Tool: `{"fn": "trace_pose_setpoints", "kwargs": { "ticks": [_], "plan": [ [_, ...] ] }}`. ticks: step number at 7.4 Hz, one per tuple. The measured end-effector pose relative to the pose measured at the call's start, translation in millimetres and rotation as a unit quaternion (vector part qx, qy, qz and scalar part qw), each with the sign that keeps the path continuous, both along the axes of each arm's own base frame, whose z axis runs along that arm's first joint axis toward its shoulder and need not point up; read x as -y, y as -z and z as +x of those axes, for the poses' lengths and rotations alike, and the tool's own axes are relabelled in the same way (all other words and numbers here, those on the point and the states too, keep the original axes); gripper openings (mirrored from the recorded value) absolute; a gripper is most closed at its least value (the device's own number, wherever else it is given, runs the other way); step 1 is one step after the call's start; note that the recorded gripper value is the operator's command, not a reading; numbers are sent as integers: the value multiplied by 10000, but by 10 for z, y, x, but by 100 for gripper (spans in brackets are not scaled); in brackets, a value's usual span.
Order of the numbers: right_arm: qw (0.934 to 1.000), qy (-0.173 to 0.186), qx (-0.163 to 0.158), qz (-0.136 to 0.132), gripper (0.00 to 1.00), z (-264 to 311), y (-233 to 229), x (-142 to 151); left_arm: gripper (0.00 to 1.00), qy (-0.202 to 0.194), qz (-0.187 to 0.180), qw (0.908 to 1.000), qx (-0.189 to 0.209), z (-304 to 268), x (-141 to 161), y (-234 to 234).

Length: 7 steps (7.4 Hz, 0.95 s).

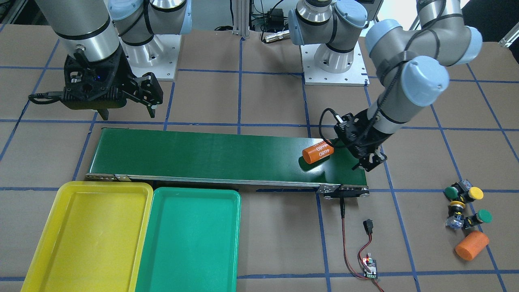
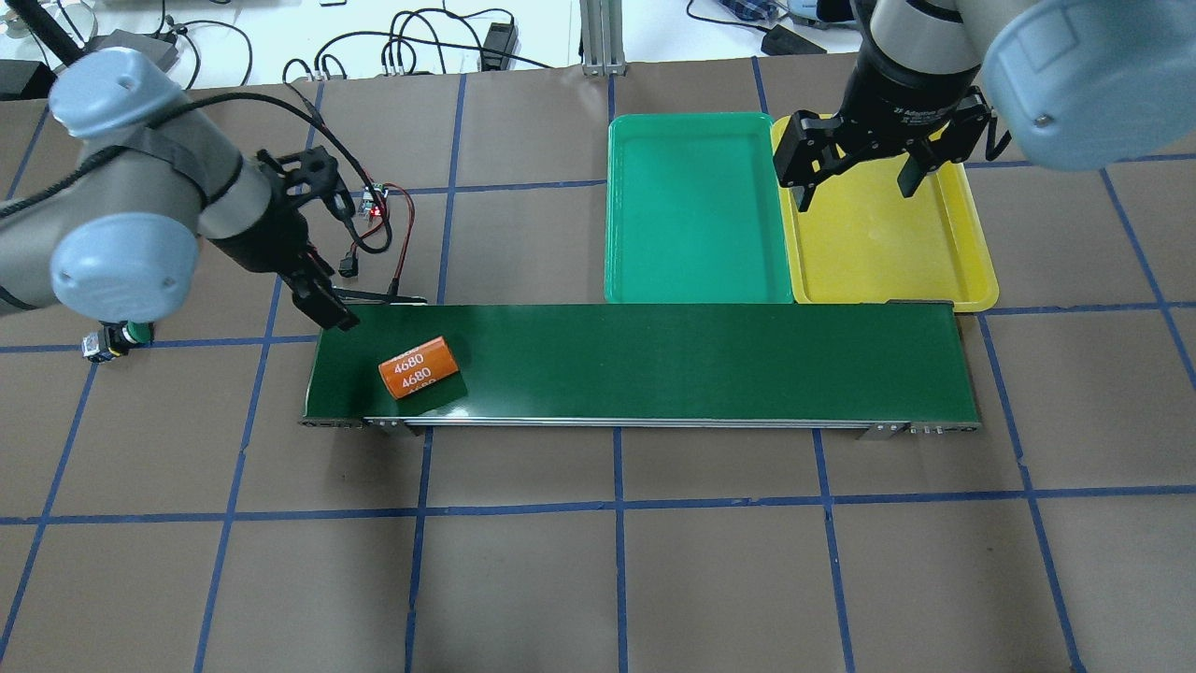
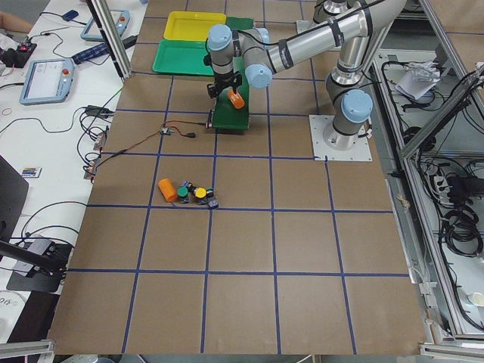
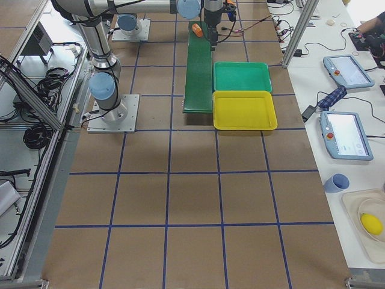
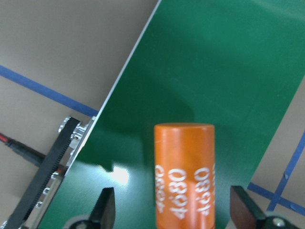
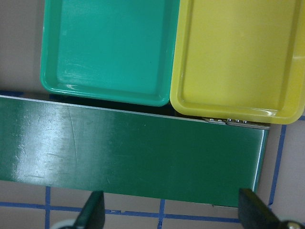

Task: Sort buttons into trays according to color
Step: 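Release the orange cylinder onto the belt and raise the left gripper, then lower the left gripper onto the second orange cylinder and grasp it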

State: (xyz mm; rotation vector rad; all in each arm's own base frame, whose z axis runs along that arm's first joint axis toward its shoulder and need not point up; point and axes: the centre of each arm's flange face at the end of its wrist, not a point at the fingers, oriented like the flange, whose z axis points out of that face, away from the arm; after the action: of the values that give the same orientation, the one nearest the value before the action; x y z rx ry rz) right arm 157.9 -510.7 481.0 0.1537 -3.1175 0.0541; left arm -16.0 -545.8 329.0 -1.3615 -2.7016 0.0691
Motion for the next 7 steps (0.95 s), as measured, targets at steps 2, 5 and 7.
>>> {"fn": "trace_pose_setpoints", "kwargs": {
  "ticks": [2,5,7],
  "plan": [
    [10000,8,0,1,100,-8,2,4,89,-1393,-125,9888,516,925,693,-283],
    [10000,18,-11,5,100,-34,7,15,98,-2796,70,9572,744,2000,1573,290],
    [10000,14,-8,1,100,-41,7,19,99,-3092,298,9478,723,2442,1758,803]
  ]
}}
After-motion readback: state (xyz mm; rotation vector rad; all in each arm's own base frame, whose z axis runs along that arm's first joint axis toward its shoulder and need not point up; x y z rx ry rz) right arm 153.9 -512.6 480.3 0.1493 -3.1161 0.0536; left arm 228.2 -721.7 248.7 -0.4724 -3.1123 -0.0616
